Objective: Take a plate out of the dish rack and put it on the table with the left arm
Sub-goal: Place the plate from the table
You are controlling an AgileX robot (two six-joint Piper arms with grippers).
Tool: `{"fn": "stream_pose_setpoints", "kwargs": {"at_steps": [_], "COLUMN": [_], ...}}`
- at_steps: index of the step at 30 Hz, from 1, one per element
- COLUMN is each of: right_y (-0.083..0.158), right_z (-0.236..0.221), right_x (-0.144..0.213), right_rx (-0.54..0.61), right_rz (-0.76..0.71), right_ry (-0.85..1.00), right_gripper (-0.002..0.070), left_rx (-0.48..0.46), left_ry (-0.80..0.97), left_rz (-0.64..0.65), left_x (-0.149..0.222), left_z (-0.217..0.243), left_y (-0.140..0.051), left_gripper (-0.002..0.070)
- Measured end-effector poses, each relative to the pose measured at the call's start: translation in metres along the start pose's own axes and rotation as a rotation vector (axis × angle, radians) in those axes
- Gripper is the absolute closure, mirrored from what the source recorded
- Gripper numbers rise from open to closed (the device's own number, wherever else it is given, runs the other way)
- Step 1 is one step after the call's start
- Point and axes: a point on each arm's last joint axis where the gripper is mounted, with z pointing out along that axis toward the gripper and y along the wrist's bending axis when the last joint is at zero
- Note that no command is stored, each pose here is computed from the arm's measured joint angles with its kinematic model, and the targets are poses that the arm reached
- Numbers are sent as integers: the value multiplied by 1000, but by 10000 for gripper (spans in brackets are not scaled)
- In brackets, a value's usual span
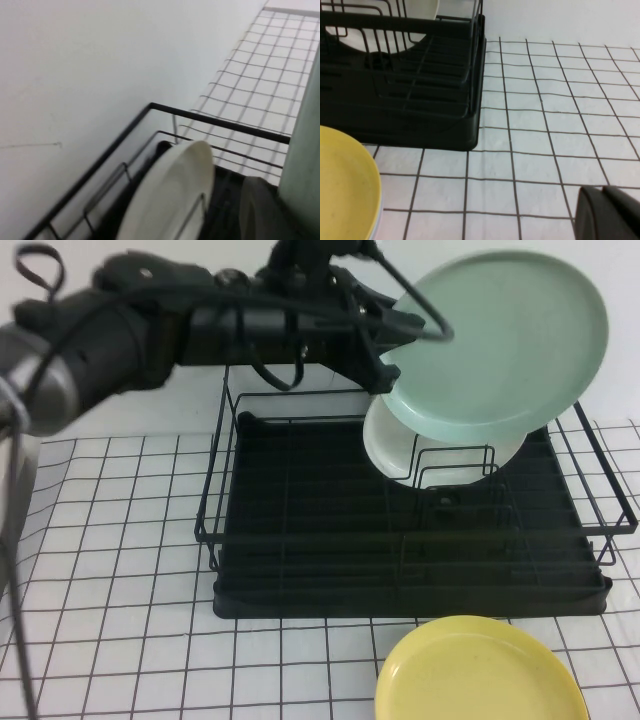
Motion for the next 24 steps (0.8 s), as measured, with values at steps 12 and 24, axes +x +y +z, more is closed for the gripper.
{"fn": "stream_pose_setpoints", "kwargs": {"at_steps": [12, 24], "right_y": [0, 0], "right_z": [0, 0], "right_x": [0, 0], "right_rx": [0, 0], "right_rz": [0, 0], "right_ry": [0, 0], "right_gripper": [678, 678], "left_rx": [325, 405], "left_ry": [442, 656], "left_rz": [-394, -618], "left_x": [0, 50], "left_z": [-49, -45], "left_y": [-50, -64], "left_gripper": [599, 599]}}
